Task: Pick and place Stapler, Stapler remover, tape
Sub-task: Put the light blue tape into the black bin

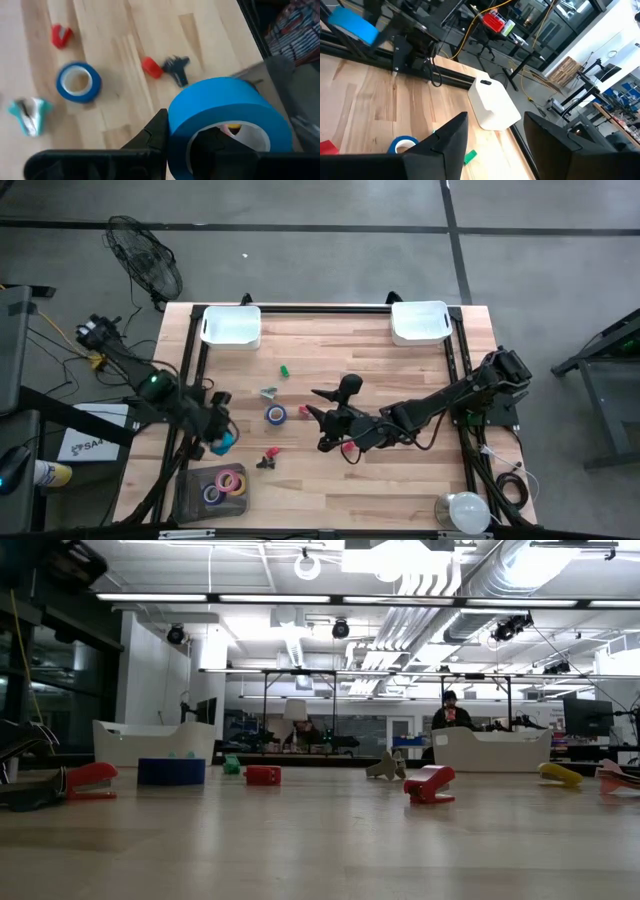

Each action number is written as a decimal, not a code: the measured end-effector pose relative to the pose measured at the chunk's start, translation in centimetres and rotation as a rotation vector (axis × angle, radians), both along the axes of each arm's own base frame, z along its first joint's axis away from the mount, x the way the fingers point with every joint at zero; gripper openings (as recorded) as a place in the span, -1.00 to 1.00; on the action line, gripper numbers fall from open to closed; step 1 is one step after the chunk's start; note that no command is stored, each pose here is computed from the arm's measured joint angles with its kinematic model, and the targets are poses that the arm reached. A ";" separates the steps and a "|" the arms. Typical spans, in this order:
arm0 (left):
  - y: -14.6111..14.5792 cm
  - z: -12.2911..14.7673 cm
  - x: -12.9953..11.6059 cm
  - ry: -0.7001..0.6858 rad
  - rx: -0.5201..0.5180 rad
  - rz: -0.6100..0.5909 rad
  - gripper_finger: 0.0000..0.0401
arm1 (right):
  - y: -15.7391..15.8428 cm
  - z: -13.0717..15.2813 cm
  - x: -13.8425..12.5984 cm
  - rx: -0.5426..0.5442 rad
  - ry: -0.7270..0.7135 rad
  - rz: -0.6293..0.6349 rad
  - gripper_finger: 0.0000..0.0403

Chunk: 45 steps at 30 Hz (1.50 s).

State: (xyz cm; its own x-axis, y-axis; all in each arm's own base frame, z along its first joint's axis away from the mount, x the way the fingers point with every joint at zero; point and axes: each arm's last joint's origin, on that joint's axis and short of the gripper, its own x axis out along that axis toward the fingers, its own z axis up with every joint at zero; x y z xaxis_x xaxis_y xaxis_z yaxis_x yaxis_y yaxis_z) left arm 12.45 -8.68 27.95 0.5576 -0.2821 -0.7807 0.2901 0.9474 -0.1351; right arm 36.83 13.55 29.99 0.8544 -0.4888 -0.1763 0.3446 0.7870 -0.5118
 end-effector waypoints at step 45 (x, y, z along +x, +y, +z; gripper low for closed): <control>-15.4 -9.2 -2.6 0.670 0.104 0.370 -0.78 | 0.0 -0.7 0.0 0.062 0.044 0.073 -0.10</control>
